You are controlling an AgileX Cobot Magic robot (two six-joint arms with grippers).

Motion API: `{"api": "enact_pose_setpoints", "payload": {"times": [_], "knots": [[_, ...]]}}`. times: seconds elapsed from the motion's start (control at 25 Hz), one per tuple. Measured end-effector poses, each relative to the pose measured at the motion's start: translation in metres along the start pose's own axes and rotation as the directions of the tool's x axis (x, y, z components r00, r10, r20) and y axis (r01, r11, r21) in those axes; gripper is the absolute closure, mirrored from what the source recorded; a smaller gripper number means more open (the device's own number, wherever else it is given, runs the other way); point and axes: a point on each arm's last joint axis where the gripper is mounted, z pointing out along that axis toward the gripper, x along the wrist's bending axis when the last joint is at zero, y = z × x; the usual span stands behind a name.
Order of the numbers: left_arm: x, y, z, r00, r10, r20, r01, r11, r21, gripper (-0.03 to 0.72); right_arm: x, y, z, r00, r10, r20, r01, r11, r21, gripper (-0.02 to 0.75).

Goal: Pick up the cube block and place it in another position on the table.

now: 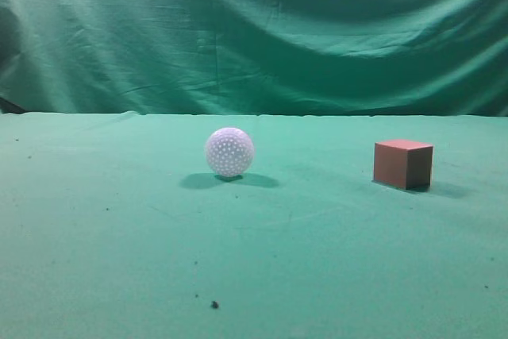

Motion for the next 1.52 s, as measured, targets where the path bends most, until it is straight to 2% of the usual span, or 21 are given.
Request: {"api": "enact_pose_setpoints", "payload": {"times": [0.64, 0.72, 0.8, 0.84, 0.92, 0.96, 1.0, 1.04, 1.12, 1.2, 1.28, 1.36, 1.52], "knots": [[0.000, 0.000, 0.000, 1.000, 0.000, 0.000, 0.000, 1.000, 0.000, 0.426, 0.000, 0.001, 0.000, 1.000, 0.002, 0.004, -0.002, 1.000, -0.011, 0.738], [0.000, 0.000, 0.000, 1.000, 0.000, 0.000, 0.000, 1.000, 0.000, 0.426, 0.000, 0.007, 0.000, 1.000, 0.024, -0.001, -0.024, 0.997, -0.077, 0.738], [0.000, 0.000, 0.000, 1.000, 0.000, 0.000, 0.000, 1.000, 0.000, 0.426, 0.000, 0.021, -0.002, 0.997, 0.079, -0.025, -0.083, 0.967, -0.242, 0.738], [0.000, 0.000, 0.000, 1.000, 0.000, 0.000, 0.000, 1.000, 0.000, 0.426, 0.000, 0.029, -0.005, 0.996, 0.086, -0.033, -0.092, 0.940, -0.329, 0.738], [0.000, 0.000, 0.000, 1.000, 0.000, 0.000, 0.000, 1.000, 0.000, 0.426, -0.001, 0.048, -0.014, 0.995, 0.088, -0.049, -0.100, 0.842, -0.530, 0.738], [0.000, 0.000, 0.000, 1.000, 0.000, 0.000, 0.000, 1.000, 0.000, 0.426, -0.001, 0.054, -0.018, 0.995, 0.089, -0.054, -0.104, 0.796, -0.597, 0.738], [0.000, 0.000, 0.000, 1.000, 0.000, 0.000, 0.000, 1.000, 0.000, 0.426, -0.001, 0.057, -0.020, 0.994, 0.090, -0.056, -0.105, 0.776, -0.622, 0.738], [0.000, 0.000, 0.000, 1.000, 0.000, 0.000, 0.000, 1.000, 0.000, 0.426, -0.001, 0.060, -0.022, 0.994, 0.089, -0.058, -0.106, 0.780, -0.616, 0.738], [0.000, 0.000, 0.000, 1.000, 0.000, 0.000, 0.000, 1.000, 0.000, 0.426, 0.002, 0.071, -0.025, 0.994, 0.089, -0.061, -0.108, 0.834, -0.542, 0.738], [0.000, 0.000, 0.000, 1.000, 0.000, 0.000, 0.000, 1.000, 0.000, 0.426, 0.005, 0.081, -0.024, 0.994, 0.092, -0.054, -0.106, 0.919, -0.380, 0.738], [0.000, 0.000, 0.000, 1.000, 0.000, 0.000, 0.000, 1.000, 0.000, 0.426, 0.007, 0.093, -0.020, 0.994, 0.104, -0.046, -0.112, 0.970, -0.216, 0.738], [0.000, 0.000, 0.000, 1.000, 0.000, 0.000, 0.000, 1.000, 0.000, 0.426, 0.009, 0.098, -0.011, 0.990, 0.134, -0.037, -0.135, 0.990, -0.037, 0.738], [0.000, 0.000, 0.000, 1.000, 0.000, 0.000, 0.000, 1.000, 0.000, 0.426, 0.010, 0.103, 0.010, 0.987, 0.157, -0.015, -0.154, 0.979, 0.137, 0.738]]}}
